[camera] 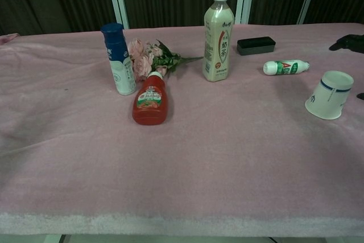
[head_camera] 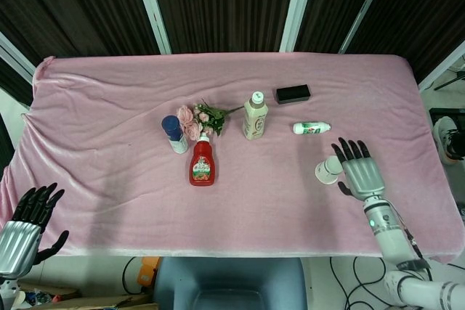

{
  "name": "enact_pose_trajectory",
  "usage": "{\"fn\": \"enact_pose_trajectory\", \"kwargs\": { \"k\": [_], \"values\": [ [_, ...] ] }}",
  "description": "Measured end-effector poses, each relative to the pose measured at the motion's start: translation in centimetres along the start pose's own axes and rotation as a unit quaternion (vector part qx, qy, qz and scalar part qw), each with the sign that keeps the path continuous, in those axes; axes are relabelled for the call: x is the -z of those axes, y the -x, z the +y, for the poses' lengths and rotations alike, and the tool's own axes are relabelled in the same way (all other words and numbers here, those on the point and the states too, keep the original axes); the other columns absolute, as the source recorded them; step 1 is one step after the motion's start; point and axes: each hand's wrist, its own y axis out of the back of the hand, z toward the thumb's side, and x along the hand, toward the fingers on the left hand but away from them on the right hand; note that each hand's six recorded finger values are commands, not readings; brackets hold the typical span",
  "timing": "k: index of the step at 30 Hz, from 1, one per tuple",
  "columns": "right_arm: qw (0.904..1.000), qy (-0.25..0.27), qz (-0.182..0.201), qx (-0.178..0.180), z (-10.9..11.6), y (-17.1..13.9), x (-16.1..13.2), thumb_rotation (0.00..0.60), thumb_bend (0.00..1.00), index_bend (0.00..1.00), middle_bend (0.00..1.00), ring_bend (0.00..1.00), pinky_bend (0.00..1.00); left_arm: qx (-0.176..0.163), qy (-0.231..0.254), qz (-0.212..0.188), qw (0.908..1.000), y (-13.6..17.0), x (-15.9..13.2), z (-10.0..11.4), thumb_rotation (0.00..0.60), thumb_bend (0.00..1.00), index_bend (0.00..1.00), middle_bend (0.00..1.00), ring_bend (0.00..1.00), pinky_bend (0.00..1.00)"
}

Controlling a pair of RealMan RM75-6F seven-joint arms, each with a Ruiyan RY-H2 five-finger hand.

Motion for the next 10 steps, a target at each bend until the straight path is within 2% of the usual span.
{"fn": "enact_pose_trajectory", "kwargs": {
  "k": [5,8,10],
  "values": [
    [0.9978,0.011,-0.028,0.06,-0.2,-6.4,3.1,0.6,0.4,0.0,0.0,0.0,0.0,-0.004,0.001,0.003,1.0,0.1,0.2,0.2,0.6,0.33,0.0,0.0,0.0,0.05],
    [0.993,0.041,-0.044,0.102,-0.4,-10.6,4.9,0.6,0.4,0.0,0.0,0.0,0.0,0.0,0.0,0.003,1.0,0.0,0.2,0.0,0.6,0.33,0.0,0.0,0.0,0.05],
    [0.9903,0.061,-0.037,0.12,-0.4,-12.5,5.4,0.6,0.4,0.0,0.0,0.0,0.0,0.001,-0.002,0.001,1.0,-0.1,0.1,0.0,0.6,0.33,0.0,0.0,0.0,0.05]
  ]
}}
